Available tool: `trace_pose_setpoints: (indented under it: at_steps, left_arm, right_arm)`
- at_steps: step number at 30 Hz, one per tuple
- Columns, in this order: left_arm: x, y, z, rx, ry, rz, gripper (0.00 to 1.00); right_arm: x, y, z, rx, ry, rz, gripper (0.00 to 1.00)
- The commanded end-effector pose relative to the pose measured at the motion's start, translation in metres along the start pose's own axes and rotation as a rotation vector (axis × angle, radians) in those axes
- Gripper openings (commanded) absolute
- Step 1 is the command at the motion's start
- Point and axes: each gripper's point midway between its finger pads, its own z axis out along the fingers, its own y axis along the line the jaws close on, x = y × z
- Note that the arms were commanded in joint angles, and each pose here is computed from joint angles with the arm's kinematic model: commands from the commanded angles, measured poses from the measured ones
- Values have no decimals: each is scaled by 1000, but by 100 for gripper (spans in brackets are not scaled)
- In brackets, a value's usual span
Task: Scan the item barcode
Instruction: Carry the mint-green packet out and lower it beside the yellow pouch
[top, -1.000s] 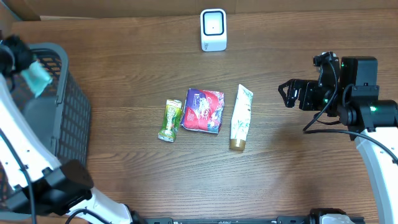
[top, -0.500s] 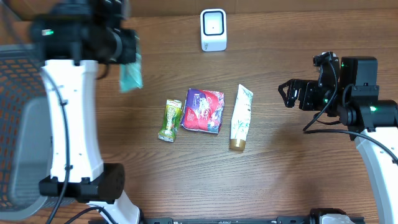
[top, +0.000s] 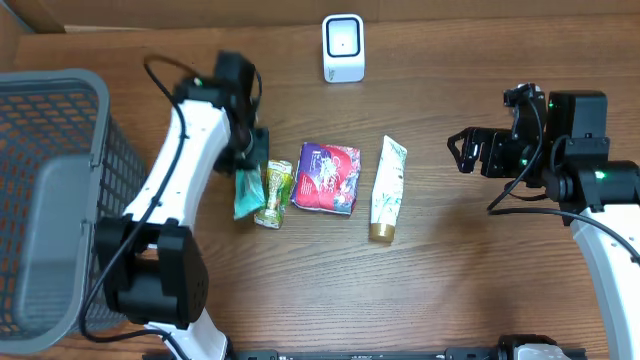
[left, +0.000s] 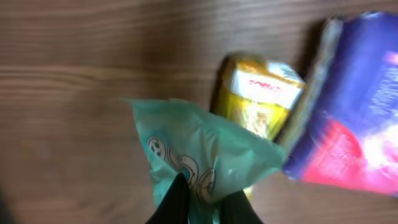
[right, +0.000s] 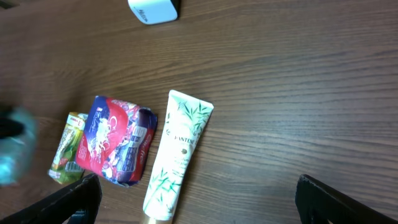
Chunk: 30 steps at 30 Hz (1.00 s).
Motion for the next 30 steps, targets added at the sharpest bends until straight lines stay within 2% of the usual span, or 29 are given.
trace_pose_setpoints:
  at_steps: [1,7,9,14,20,25,30]
  left_arm:
    - [22,7,44,-21,36,-84,4]
    - [36,8,86,-14,24,-92,4]
    - [39,1,91,30,26,-91,4]
    - [40,-36,90,190,30,-47,4]
    - [26,-83,82,333,-41,20,4]
    - [22,-100,80,351,-77,66,4]
    - [25,-93,80,326,-65,56,5]
  right_arm:
    - [-10,6,-6,-11,-30,-12,100]
    - [-10,6,-6,-11,-30,-12,100]
    - [-10,6,-6,-11,-30,-12,100]
    - [-10,6,-6,-11,-30,-12,100]
    - [-10,6,-6,-11,-30,-12,100]
    - [-10,6,-6,-11,-30,-12,100]
    - [-10,6,-6,-11,-30,-12,100]
